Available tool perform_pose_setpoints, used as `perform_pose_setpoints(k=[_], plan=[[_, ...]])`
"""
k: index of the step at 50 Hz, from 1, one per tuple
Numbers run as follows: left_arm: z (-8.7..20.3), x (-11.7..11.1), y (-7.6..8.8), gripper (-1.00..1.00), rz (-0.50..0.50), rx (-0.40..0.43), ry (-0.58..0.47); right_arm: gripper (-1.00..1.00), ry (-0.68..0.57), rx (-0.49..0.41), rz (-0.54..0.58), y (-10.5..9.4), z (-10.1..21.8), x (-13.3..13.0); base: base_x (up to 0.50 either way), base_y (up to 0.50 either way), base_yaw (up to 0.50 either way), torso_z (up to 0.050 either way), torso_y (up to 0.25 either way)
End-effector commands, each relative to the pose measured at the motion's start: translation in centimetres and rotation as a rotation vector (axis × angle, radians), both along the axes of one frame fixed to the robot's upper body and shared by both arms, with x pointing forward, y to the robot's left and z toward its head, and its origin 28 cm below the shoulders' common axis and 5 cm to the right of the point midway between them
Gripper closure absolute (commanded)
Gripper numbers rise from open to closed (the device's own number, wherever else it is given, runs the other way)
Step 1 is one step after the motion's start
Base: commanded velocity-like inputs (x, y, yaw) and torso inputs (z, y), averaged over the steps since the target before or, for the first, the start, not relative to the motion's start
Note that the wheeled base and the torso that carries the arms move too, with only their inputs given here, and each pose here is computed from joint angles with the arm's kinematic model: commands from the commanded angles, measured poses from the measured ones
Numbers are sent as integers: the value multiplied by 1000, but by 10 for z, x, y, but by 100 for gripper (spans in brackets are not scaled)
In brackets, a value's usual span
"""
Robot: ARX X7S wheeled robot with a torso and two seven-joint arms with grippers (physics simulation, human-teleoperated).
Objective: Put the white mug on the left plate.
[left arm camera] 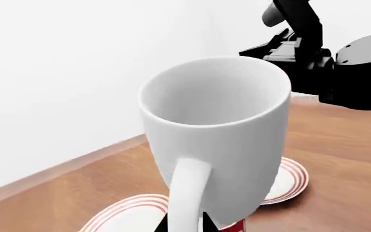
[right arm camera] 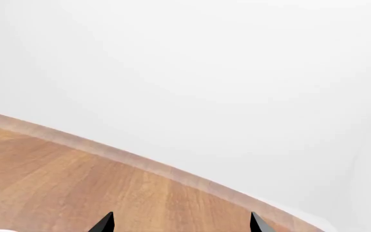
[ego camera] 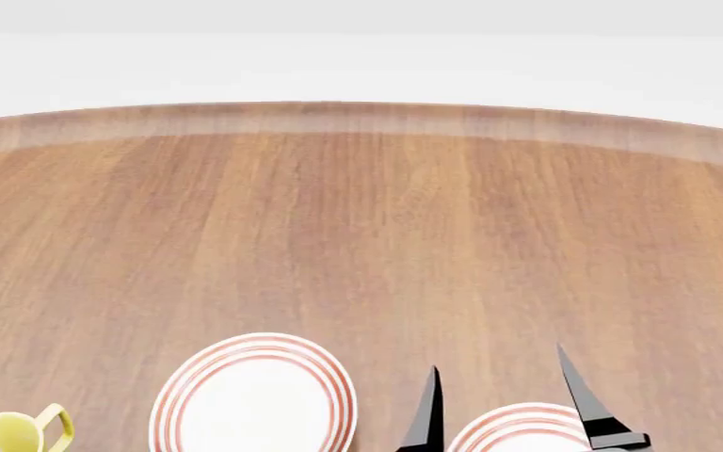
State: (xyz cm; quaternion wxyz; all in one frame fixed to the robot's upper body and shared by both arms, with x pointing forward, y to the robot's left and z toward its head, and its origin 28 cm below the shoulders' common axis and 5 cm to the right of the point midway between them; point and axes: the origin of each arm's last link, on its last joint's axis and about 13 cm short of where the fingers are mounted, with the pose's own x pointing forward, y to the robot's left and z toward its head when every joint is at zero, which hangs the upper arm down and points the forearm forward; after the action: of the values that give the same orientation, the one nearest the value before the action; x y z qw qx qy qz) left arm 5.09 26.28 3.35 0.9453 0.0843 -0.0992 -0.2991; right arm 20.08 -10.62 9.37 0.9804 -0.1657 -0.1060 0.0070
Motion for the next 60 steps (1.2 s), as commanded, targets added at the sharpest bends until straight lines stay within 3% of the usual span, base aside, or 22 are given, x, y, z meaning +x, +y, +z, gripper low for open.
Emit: perform_pose_setpoints(k=[1,15,37,60], plan=[[11,10,8,100,69,-58,-14,-100,1,3,-2,-1,-1,0,0,0,0,0,0],[31,28,20,100,119,-73,-43,-100,5,2,0,0,-3,1,0,0,0,0,1],[51,56,22,100,154,-122,-65,-100,16,6,1,0,-8,1,0,0,0,0,0],[43,87,25,100,180,-116,-10,-100,19,12,1,0,-11,1,0,0,0,0,0]])
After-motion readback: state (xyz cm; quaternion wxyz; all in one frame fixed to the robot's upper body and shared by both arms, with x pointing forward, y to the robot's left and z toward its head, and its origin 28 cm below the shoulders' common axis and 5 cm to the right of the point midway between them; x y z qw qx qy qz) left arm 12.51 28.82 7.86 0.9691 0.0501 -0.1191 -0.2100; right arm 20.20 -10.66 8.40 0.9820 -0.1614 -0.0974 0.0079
